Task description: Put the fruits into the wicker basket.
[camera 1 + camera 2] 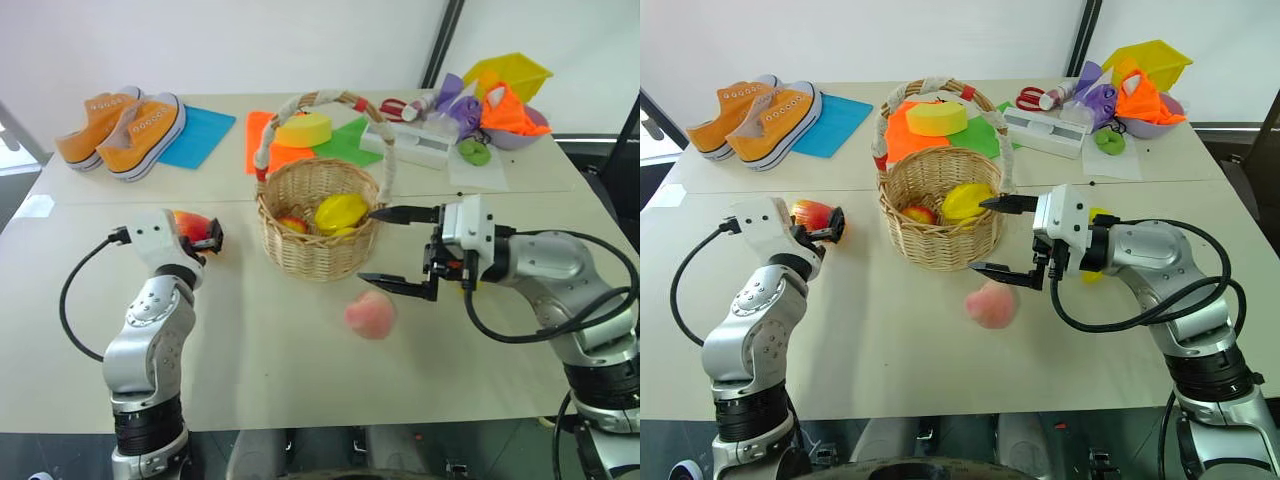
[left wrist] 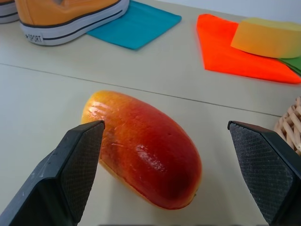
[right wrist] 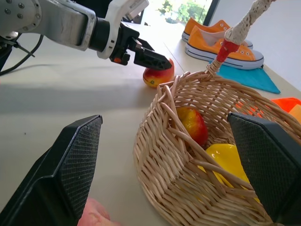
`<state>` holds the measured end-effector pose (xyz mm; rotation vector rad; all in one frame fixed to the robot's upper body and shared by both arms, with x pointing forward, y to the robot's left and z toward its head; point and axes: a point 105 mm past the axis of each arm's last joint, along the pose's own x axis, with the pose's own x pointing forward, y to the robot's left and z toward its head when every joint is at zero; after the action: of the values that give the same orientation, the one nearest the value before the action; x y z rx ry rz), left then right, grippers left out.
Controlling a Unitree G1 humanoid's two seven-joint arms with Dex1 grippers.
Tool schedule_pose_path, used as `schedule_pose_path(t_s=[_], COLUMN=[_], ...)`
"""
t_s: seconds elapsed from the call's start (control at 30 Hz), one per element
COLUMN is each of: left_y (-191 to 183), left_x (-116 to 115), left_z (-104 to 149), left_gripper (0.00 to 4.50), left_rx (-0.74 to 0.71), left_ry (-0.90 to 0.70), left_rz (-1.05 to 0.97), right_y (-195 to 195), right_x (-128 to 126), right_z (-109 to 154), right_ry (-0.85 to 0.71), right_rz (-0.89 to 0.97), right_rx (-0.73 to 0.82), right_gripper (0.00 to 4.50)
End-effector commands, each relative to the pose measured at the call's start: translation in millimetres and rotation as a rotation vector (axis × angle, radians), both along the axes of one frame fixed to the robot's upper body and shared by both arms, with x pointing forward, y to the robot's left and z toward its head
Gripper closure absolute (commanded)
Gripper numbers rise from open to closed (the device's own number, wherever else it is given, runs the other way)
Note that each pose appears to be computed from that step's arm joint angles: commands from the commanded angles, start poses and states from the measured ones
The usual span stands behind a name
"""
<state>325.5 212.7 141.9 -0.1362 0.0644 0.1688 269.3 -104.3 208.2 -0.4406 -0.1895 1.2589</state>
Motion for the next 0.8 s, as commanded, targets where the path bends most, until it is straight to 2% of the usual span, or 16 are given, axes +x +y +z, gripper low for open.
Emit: schedule_pose_path(t_s=[0.03, 0.27, 0.5, 0.67, 0.7, 0.73, 0.8], left_y=[6, 6, -1, 5, 6, 7, 6], left_x=[3, 11, 18, 18, 18, 19, 20], left_z=[5, -2, -16, -17, -17, -17, -14], left_gripper=[0.0, 0.0, 0.0, 0.0, 0.55, 0.82, 1.72], left_rx=[0.036, 0.068, -0.001, 0.046, 0.049, 0.055, 0.061], left_ry=[-0.014, 0.022, 0.074, 0.088, 0.09, 0.091, 0.078], left_rz=[0.052, 0.068, 0.053, 0.076, 0.078, 0.082, 0.073], right_y=[0, 0, 0, -1, -1, -1, -1], right_x=[-2, 0, 2, 4, 4, 4, 5], right_z=[9, 10, 12, 13, 13, 13, 14], right_ry=[-0.046, -0.046, -0.055, -0.06, -0.064, -0.066, -0.066], right_rz=[-0.004, -0.015, -0.024, -0.033, -0.035, -0.036, -0.038], right_rx=[0.013, 0.023, 0.024, 0.027, 0.026, 0.026, 0.029], right_gripper=[0.06, 0.06, 0.06, 0.06, 0.0, 0.0, 0.0])
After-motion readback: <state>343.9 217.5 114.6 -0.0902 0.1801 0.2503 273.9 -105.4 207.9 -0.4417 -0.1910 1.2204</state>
